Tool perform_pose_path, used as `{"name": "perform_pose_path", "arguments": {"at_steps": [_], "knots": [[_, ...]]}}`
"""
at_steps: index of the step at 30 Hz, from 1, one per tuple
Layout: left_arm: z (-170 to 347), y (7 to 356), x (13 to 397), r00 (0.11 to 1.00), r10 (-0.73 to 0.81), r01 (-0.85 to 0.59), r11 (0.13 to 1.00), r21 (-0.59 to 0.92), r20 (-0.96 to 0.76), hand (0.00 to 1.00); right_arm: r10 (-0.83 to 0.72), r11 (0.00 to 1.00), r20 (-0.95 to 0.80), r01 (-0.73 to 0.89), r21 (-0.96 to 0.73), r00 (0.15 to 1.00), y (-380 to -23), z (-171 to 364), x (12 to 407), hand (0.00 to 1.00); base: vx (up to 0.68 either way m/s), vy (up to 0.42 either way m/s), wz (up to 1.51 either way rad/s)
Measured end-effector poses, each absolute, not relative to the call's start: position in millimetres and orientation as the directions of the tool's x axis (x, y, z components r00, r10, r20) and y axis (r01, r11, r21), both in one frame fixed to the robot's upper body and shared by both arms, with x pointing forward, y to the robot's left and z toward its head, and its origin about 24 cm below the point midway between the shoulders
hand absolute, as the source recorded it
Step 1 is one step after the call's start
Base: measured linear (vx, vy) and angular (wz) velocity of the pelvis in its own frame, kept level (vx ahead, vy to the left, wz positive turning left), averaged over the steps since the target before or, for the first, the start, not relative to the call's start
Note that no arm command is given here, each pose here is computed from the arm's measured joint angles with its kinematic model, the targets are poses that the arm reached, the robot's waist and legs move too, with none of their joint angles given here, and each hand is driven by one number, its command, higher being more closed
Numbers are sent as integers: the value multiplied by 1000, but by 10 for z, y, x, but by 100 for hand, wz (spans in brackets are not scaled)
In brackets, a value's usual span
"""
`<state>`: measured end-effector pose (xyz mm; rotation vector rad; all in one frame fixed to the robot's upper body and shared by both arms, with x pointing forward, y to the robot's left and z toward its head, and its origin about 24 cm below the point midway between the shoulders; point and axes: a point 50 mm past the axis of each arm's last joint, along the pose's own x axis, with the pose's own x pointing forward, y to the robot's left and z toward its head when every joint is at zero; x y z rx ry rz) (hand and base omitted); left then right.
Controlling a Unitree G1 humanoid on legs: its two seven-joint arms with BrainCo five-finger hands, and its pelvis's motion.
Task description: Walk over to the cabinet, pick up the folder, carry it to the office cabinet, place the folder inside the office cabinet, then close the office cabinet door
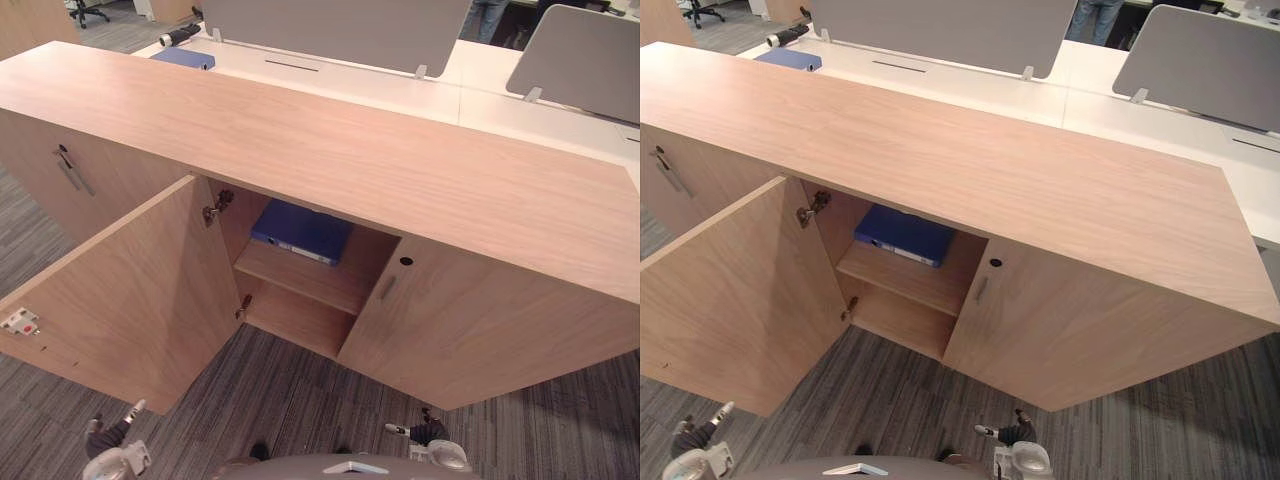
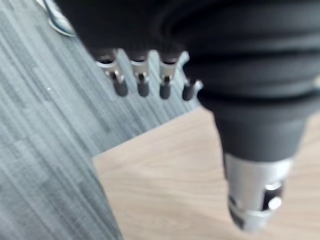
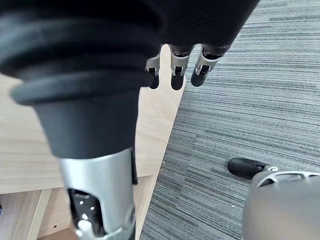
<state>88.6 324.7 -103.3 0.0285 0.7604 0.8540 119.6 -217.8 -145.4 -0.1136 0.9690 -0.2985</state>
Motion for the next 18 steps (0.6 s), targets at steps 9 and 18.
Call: {"name": "perform_pose_path", "arguments": {"at_steps": [9, 18], "knots": [[-594, 3701, 1144, 515, 741, -626, 668, 402, -430, 0, -298, 954, -776, 160, -252, 555, -2243, -1411, 1272, 0, 115, 18, 3], [-441, 3810, 1267, 552, 750, -616, 661, 428, -364, 0, -294, 955, -747, 157, -250, 596, -2237, -1359, 1375, 0, 15, 11, -1]]}}
